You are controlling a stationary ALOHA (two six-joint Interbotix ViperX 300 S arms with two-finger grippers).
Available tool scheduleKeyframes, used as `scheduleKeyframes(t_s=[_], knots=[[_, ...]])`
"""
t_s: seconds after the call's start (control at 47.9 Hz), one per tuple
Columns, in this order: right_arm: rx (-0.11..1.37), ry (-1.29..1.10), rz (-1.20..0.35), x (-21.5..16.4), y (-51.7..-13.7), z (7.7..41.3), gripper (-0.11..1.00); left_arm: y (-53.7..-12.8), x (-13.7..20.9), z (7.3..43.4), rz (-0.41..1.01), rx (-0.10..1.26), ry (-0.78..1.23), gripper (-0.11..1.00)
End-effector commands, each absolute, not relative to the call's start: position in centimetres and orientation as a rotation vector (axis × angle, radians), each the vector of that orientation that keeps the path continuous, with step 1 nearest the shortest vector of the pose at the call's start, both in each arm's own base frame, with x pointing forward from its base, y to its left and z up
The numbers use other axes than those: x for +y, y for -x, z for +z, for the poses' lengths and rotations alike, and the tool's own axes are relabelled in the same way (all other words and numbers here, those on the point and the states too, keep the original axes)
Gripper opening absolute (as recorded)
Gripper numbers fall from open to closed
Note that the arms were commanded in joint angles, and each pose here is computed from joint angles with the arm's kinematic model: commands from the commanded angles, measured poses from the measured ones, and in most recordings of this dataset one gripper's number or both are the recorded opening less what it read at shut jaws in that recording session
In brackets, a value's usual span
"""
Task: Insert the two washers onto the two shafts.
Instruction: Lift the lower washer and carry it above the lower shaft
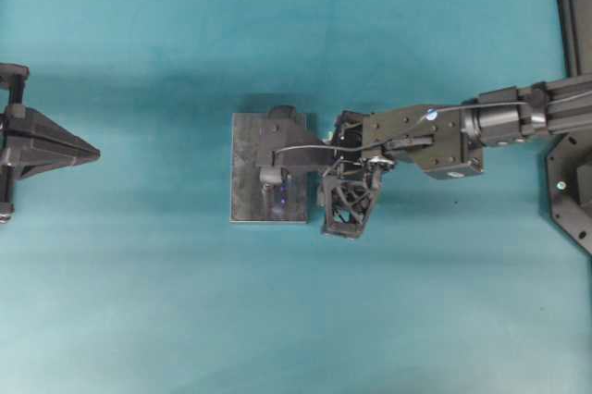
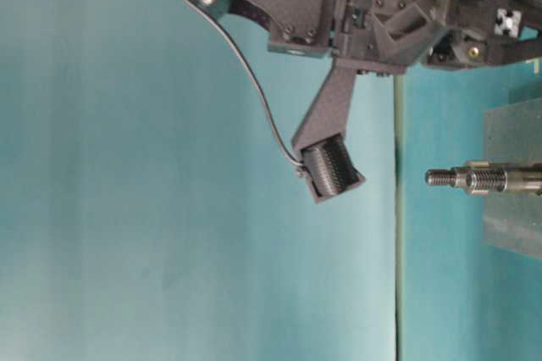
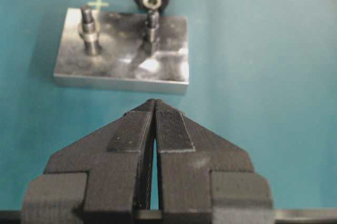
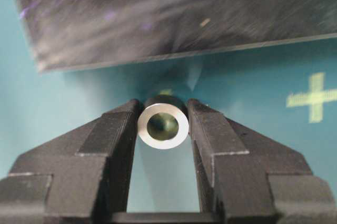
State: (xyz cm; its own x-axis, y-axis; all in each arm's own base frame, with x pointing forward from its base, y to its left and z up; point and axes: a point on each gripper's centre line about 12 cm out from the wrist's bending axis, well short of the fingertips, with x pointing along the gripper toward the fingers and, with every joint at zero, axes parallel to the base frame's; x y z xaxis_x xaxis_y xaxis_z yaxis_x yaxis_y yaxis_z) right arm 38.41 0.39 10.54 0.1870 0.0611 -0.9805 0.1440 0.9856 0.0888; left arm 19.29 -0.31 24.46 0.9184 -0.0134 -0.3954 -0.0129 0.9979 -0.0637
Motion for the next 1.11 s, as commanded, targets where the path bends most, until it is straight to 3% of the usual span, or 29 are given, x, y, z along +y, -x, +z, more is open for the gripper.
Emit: scheduleKeyframes(t_s=[0.0,0.438,0.793,1.085], knots=[[1.314,-0.184,-0.061,0.0,-39.3,14.2,0.34,-19.6,-0.3,25.2,0.001,0.388,0.065,0.0],[1.246,-0.12,-0.018,-0.4,-43.6,21.3,0.34,-19.6,-0.3,25.2,0.001,0.388,0.065,0.0],[1.27,-0.056,0.034,0.1,-46.8,20.5,0.34,-19.6,-0.3,25.4,0.001,0.384,0.065,0.0],[1.299,-0.046,0.042,0.1,-47.0,19.4,0.34,-19.6,-0.3,25.3,0.001,0.384,0.065,0.0]])
